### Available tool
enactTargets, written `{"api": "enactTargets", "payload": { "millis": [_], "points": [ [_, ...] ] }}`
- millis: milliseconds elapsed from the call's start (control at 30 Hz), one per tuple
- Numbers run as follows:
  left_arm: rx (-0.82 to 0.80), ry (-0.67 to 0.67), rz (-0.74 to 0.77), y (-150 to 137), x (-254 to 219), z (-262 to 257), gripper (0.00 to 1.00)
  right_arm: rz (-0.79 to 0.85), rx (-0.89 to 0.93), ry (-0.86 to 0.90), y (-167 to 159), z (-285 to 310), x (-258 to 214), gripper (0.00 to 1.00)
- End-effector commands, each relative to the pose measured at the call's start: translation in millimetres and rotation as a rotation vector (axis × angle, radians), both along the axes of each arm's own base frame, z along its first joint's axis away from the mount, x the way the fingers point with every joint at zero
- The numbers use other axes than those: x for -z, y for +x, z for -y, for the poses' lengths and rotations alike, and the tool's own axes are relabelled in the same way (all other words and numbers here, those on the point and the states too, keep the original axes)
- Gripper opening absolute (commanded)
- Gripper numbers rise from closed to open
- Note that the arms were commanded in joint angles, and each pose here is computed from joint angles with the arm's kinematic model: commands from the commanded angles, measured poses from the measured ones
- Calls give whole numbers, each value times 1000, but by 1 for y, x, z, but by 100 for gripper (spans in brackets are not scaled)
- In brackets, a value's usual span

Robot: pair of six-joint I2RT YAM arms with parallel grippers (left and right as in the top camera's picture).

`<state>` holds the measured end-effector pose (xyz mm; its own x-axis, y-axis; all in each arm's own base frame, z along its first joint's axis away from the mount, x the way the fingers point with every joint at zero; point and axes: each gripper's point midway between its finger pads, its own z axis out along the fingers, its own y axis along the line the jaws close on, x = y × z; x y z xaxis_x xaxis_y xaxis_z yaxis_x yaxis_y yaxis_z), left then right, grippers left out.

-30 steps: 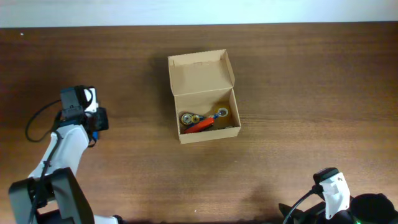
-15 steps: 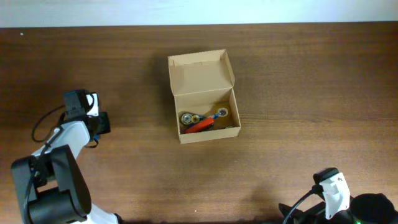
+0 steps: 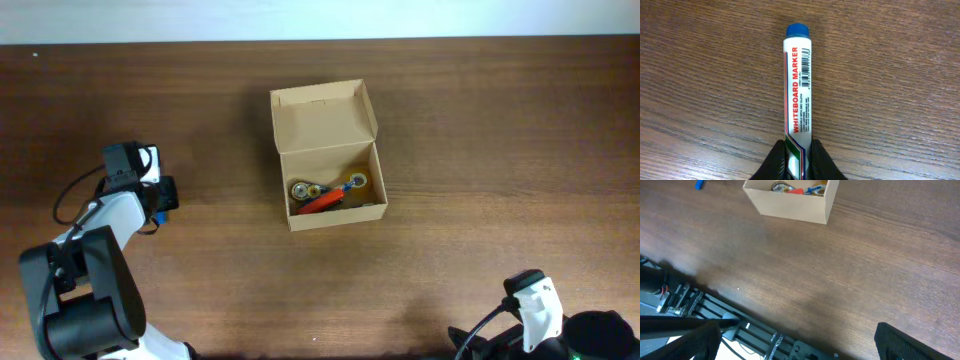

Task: Pack container
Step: 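Grasp the whiteboard marker with the left gripper and lift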

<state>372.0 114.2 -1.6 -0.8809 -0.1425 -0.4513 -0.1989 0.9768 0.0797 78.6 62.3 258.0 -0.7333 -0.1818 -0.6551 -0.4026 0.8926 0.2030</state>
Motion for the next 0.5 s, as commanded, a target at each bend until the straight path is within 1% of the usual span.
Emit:
{"api": "enactTargets", "payload": {
  "millis": [0, 100, 233, 300, 333, 467],
  "points": [
    [2, -27, -94, -19, 26, 5, 2, 1, -13, 0, -1, -1, 1, 99],
    [14, -48, -80, -13, 10, 8, 2, 1, -13, 0, -1, -1, 1, 99],
    [61, -77, 21, 11, -42, 18, 2, 1, -13, 0, -1, -1, 1, 99],
    [147, -83, 111, 27, -78, 32, 2, 1, -13, 0, -1, -1, 1, 99],
    [213, -89, 181, 37, -103, 45, 2, 1, -13, 0, -1, -1, 1, 99],
    [392, -37, 353, 55, -176, 86, 2, 1, -13, 0, -1, -1, 1, 99]
  ]
}}
